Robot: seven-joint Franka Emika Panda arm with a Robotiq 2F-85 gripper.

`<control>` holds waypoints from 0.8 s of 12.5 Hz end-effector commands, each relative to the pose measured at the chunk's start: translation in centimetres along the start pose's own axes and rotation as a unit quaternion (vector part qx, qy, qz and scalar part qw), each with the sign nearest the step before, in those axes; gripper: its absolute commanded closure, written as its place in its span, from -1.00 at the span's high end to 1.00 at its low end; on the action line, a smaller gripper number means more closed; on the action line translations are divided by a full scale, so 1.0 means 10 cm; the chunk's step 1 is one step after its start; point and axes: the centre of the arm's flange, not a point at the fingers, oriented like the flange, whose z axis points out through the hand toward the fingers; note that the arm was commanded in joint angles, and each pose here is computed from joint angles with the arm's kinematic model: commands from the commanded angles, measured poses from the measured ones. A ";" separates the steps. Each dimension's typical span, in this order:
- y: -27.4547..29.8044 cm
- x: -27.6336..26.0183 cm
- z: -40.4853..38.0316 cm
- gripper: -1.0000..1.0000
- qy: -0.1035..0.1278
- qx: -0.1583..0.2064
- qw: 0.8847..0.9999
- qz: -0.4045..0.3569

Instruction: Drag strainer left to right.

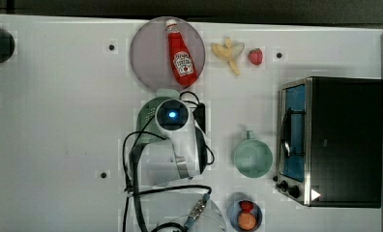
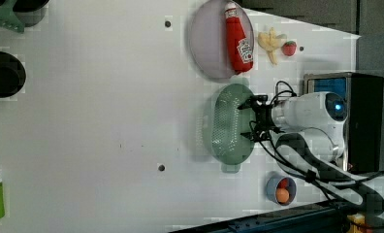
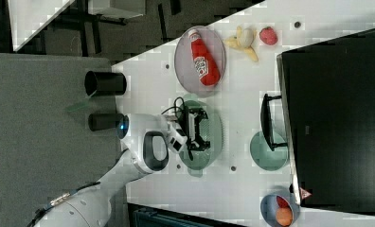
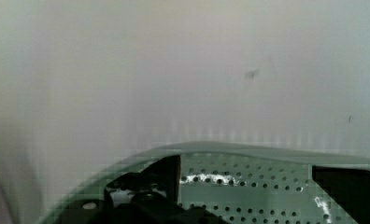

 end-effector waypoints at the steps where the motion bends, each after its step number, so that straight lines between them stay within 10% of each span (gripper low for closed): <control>1: 0.00 0.41 -0.05 1.00 0.007 0.008 0.999 -0.031; 10: 0.06 1.16 -0.01 1.00 0.024 0.007 1.000 -0.012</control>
